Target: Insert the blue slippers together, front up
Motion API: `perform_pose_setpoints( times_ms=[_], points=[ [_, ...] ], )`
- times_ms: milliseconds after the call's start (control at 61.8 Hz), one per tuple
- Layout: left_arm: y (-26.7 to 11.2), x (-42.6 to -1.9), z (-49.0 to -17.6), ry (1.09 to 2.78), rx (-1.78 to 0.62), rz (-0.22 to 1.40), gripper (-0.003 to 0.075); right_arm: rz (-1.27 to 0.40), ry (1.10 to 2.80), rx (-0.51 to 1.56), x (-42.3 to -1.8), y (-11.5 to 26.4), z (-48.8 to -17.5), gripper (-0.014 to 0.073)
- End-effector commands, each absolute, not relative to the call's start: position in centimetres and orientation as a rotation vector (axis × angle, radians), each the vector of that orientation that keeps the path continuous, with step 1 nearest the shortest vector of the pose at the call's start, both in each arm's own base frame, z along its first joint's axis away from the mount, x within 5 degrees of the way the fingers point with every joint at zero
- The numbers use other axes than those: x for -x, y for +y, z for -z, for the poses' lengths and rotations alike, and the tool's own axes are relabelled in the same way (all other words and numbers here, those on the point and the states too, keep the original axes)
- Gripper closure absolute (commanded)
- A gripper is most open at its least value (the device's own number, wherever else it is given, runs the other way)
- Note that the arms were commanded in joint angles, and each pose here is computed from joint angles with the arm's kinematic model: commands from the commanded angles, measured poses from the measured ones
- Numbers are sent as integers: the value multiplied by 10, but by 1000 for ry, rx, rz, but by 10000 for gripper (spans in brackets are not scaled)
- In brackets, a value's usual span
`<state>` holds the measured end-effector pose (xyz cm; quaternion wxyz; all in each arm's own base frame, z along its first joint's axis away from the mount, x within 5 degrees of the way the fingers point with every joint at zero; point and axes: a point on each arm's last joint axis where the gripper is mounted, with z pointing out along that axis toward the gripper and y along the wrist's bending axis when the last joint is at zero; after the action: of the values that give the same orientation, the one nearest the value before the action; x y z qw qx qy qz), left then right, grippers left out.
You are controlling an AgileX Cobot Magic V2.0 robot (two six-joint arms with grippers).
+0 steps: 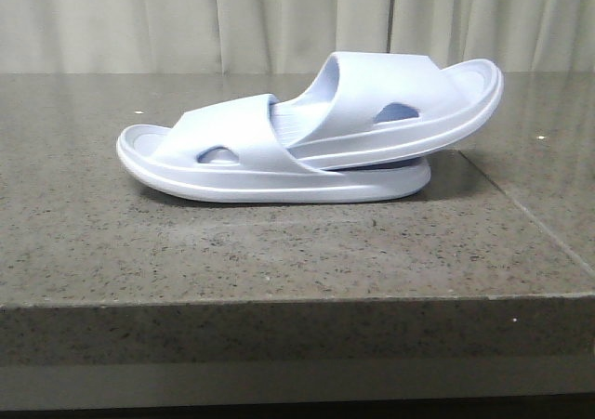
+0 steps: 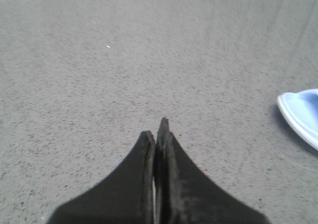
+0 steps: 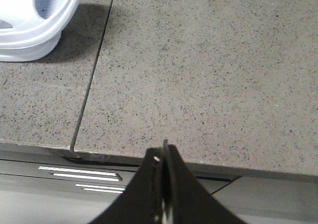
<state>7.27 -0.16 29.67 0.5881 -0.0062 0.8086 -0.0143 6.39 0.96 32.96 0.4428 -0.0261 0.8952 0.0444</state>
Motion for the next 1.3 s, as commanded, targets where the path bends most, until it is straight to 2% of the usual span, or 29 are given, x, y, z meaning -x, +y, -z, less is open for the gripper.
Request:
perform_pose_setpoints(
  times_ms=[0, 243, 421, 664, 1279],
  points=[
    [0, -68, -290, 1716, 52, 34, 741, -107, 2146, 60, -67, 9, -340, 713],
    [1, -57, -232, 1541, 74, 36, 741, -107, 2146, 60, -67, 9, -340, 713],
    [2, -54, -214, 1455, 78, 30, 741, -107, 2146, 60, -67, 9, -340, 713],
    [2, -54, -218, 1396, 67, 23, 741, -108, 2145, 60, -67, 10, -340, 713],
    [2, -54, -218, 1398, 67, 23, 741, -109, 2146, 60, -67, 10, -340, 713]
  ],
)
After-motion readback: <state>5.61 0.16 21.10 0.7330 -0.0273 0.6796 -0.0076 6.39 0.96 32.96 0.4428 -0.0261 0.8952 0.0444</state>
